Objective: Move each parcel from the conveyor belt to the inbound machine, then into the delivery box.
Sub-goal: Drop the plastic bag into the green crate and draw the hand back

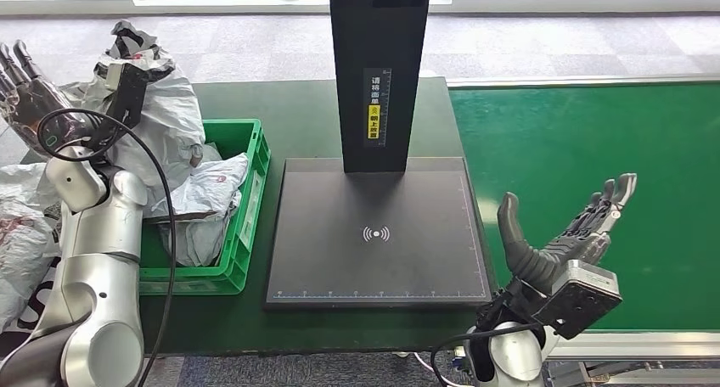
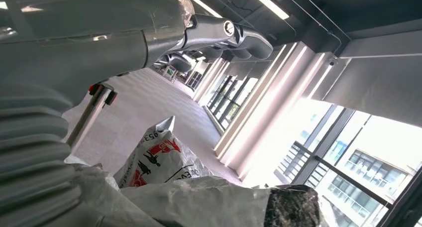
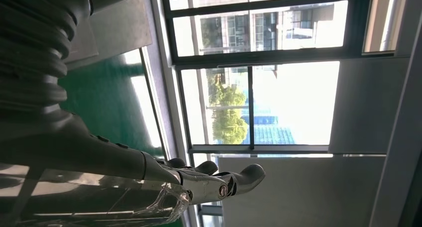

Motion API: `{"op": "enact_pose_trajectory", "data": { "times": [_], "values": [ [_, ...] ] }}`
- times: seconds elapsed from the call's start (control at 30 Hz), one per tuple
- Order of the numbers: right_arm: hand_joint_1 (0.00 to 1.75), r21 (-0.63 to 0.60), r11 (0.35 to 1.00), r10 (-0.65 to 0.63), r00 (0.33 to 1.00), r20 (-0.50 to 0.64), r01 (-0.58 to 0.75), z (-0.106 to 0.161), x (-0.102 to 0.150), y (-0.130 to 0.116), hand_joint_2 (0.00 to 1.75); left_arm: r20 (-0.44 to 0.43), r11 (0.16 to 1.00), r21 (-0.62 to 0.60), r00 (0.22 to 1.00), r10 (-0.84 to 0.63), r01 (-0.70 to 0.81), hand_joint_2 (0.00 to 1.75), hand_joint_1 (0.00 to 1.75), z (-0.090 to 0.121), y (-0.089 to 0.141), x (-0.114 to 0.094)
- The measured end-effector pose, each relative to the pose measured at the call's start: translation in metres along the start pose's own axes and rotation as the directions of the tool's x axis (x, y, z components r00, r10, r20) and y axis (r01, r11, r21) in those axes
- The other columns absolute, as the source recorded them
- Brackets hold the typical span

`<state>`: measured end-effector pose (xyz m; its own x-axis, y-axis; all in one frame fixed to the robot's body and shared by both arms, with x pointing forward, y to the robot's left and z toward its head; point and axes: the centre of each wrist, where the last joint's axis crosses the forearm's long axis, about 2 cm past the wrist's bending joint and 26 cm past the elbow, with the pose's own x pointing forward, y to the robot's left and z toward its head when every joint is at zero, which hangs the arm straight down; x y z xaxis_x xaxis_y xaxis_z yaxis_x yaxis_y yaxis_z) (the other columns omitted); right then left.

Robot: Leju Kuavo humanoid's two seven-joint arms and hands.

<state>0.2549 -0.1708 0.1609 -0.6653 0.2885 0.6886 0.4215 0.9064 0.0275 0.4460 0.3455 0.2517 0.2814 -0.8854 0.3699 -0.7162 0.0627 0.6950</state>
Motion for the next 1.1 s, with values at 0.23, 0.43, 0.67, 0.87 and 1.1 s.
{"op": "enact_pose_trajectory", "data": {
  "times": [0.23, 0.43, 0.67, 0.87, 1.1],
  "values": [
    [0.00, -0.001, 1.000, 0.006, 1.000, -0.001, -0.006, 0.0002, -0.0008, -0.0010, 1.75, -0.007, 1.000, -0.004, 1.000, 0.012, -0.012, 0.00, 0.00, 0.0027, -0.0007, 0.0048],
    [0.00, 0.002, 1.000, 0.010, 1.000, -0.004, -0.010, 0.0009, -0.0021, -0.0017, 1.75, -0.010, 1.000, 0.000, 1.000, 0.018, -0.018, 0.00, 0.00, 0.0040, 0.0001, 0.0071],
    [0.00, 0.005, 1.000, 0.012, 1.000, -0.008, -0.012, 0.0018, -0.0028, -0.0015, 1.75, -0.008, 1.000, 0.007, 1.000, 0.022, -0.022, 0.00, 0.00, 0.0040, 0.0013, 0.0086],
    [0.00, 0.006, 1.000, 0.012, 1.000, -0.009, -0.012, 0.0020, -0.0031, -0.0015, 1.75, -0.008, 1.000, 0.006, 1.000, 0.024, -0.023, 0.00, 0.00, 0.0046, 0.0011, 0.0095],
    [0.00, 0.014, 1.000, 0.013, 1.000, -0.017, -0.013, 0.0038, -0.0047, -0.0010, 1.75, -0.046, 1.000, -0.010, 0.999, 0.022, -0.022, 0.00, 0.00, 0.0071, -0.0018, 0.0094]
  ]
}}
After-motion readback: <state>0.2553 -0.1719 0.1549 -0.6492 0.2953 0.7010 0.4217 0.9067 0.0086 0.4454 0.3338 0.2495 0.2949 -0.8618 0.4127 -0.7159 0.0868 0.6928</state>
